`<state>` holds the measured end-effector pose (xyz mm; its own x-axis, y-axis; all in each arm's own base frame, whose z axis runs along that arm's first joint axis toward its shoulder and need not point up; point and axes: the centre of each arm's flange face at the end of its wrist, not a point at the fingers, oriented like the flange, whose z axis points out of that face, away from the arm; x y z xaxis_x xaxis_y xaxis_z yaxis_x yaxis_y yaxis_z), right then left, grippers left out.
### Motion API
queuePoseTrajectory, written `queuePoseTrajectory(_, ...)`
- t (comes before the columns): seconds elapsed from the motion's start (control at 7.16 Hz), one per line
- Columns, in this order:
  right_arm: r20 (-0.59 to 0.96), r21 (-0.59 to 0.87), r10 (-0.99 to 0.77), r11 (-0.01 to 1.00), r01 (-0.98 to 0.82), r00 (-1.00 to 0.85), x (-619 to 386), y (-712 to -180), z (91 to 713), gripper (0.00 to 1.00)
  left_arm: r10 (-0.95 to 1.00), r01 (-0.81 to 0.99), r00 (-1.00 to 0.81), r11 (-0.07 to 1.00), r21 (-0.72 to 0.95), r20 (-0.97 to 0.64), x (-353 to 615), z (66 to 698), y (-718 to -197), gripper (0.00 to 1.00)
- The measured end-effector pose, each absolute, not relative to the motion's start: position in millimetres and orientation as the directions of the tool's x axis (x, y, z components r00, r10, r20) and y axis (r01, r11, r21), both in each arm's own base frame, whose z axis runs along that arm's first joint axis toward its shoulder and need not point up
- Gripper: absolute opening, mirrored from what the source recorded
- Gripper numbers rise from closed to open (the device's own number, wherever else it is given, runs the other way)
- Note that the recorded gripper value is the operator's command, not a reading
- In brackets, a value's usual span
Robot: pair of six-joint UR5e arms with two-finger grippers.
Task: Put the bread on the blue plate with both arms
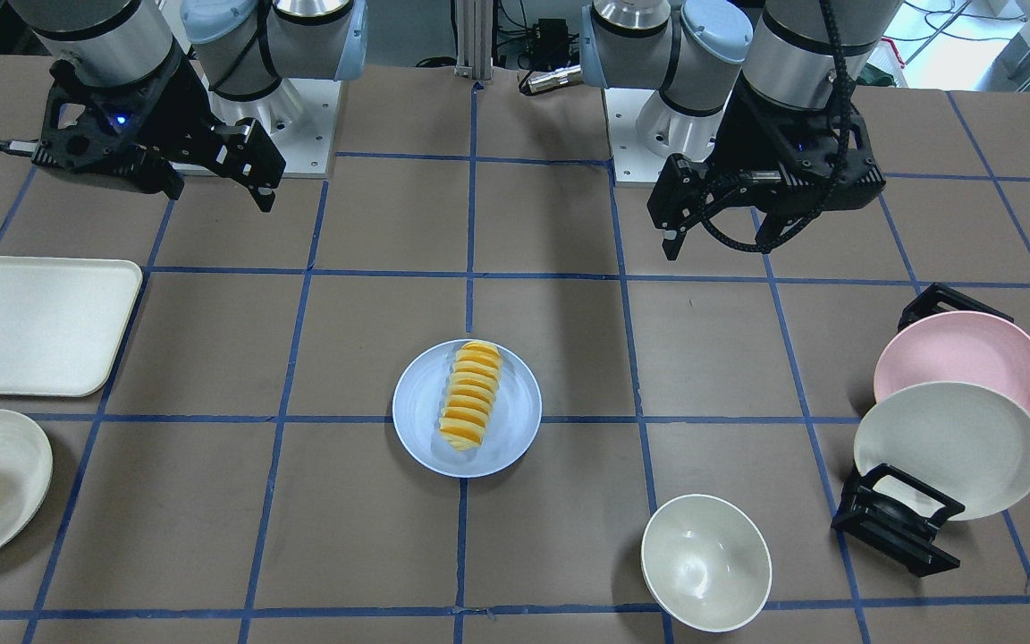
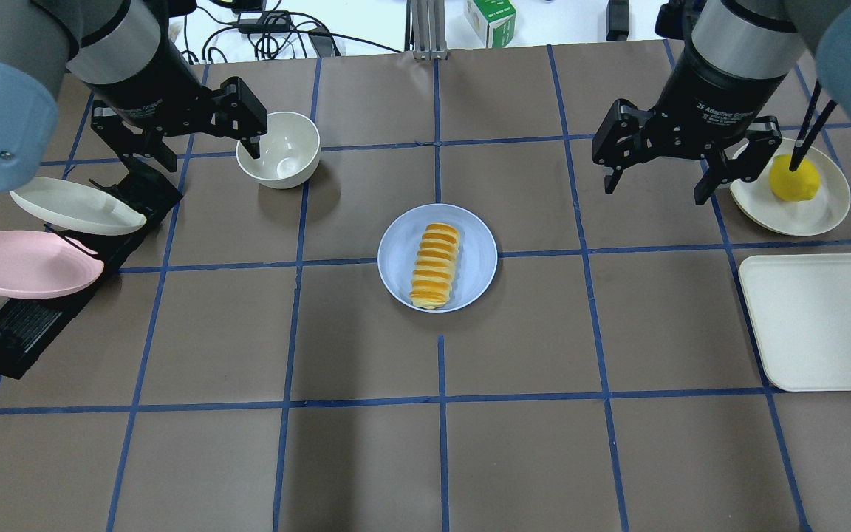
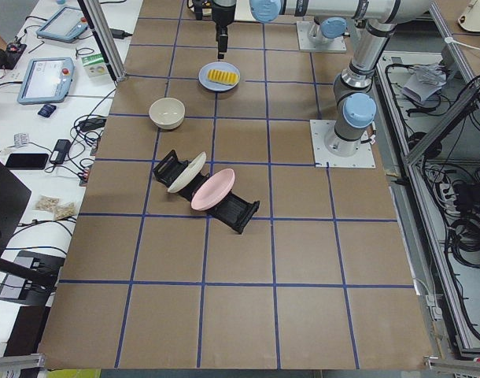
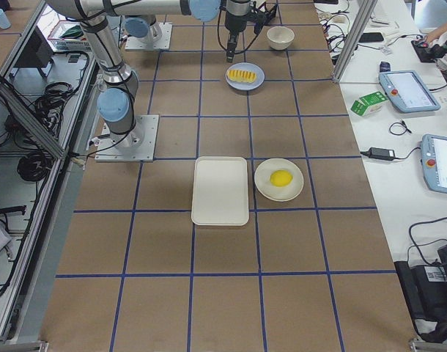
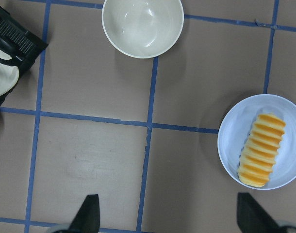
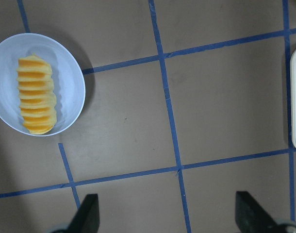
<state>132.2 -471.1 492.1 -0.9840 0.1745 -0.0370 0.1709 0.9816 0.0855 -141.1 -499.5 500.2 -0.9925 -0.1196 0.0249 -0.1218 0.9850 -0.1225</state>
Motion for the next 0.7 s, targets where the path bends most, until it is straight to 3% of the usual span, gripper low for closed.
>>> queuePoseTrajectory(0.7, -0.023, 0.074, 0.176, 0.982, 0.173, -0.984, 133.3, -450.4, 489.9, 1.0, -0.12, -0.122, -0.993, 0.985, -0.125, 0.023, -141.1, 501.3, -498.8, 1.0)
